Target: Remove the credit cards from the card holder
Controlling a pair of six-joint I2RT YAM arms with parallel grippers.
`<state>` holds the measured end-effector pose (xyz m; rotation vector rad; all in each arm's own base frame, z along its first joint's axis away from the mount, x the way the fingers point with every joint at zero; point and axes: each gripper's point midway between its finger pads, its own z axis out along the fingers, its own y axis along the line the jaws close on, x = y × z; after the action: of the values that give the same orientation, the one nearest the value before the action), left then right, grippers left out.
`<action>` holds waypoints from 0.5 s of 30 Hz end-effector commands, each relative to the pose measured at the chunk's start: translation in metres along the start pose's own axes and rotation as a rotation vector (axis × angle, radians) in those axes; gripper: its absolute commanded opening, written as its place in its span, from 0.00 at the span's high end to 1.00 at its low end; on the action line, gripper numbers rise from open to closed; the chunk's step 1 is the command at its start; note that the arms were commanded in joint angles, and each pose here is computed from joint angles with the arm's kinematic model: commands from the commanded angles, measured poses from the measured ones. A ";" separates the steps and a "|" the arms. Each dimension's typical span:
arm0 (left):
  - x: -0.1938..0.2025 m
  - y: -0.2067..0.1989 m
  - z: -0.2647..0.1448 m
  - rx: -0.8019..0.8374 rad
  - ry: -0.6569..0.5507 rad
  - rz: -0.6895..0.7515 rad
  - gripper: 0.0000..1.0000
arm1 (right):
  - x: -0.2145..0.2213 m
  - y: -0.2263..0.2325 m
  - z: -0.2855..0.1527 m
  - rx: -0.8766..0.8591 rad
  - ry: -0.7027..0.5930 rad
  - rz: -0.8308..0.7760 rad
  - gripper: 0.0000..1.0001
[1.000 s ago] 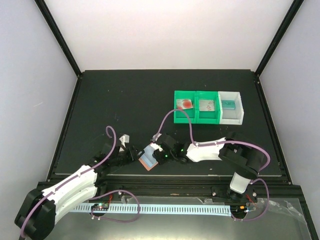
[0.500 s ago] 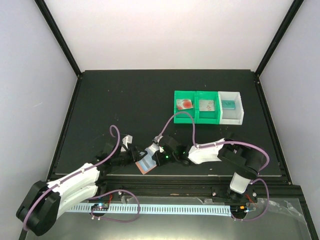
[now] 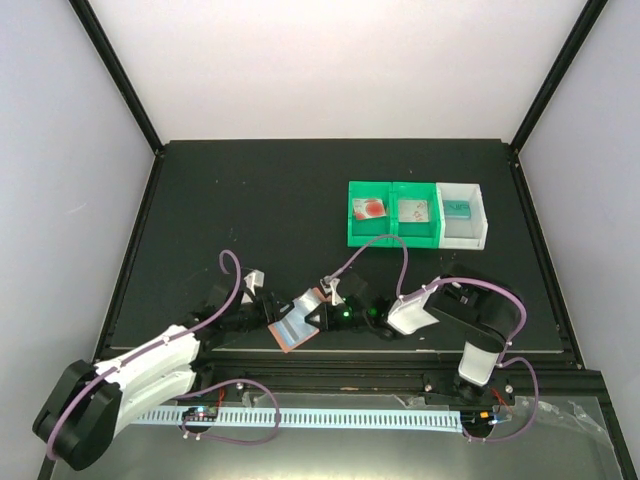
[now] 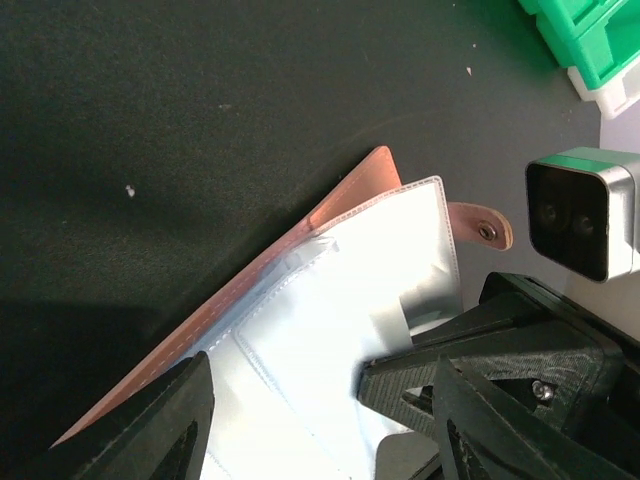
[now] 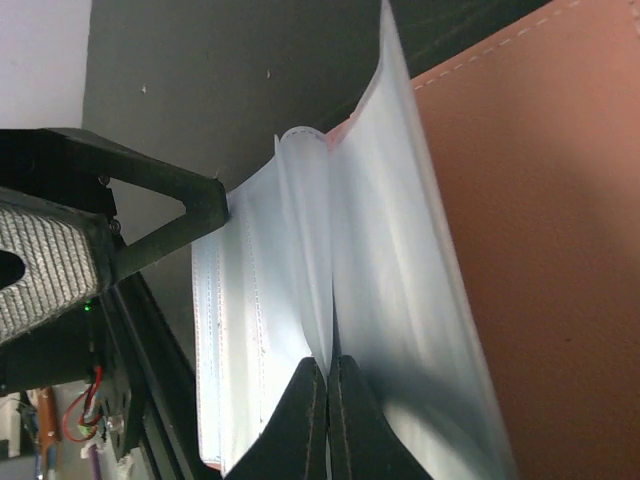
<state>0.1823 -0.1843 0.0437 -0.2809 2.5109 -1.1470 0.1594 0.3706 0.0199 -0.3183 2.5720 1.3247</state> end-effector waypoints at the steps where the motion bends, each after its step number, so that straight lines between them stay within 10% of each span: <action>1: -0.005 0.001 -0.009 -0.045 -0.022 -0.003 0.35 | -0.008 0.011 -0.003 -0.068 -0.037 0.042 0.99; 15: 0.009 -0.001 -0.006 0.067 0.002 -0.121 0.23 | -0.009 0.002 -0.002 -0.046 -0.050 0.061 0.99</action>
<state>0.1728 -0.1804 0.0466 -0.3812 2.4783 -1.2211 0.1619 0.3718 0.0239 -0.2420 2.5578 1.3852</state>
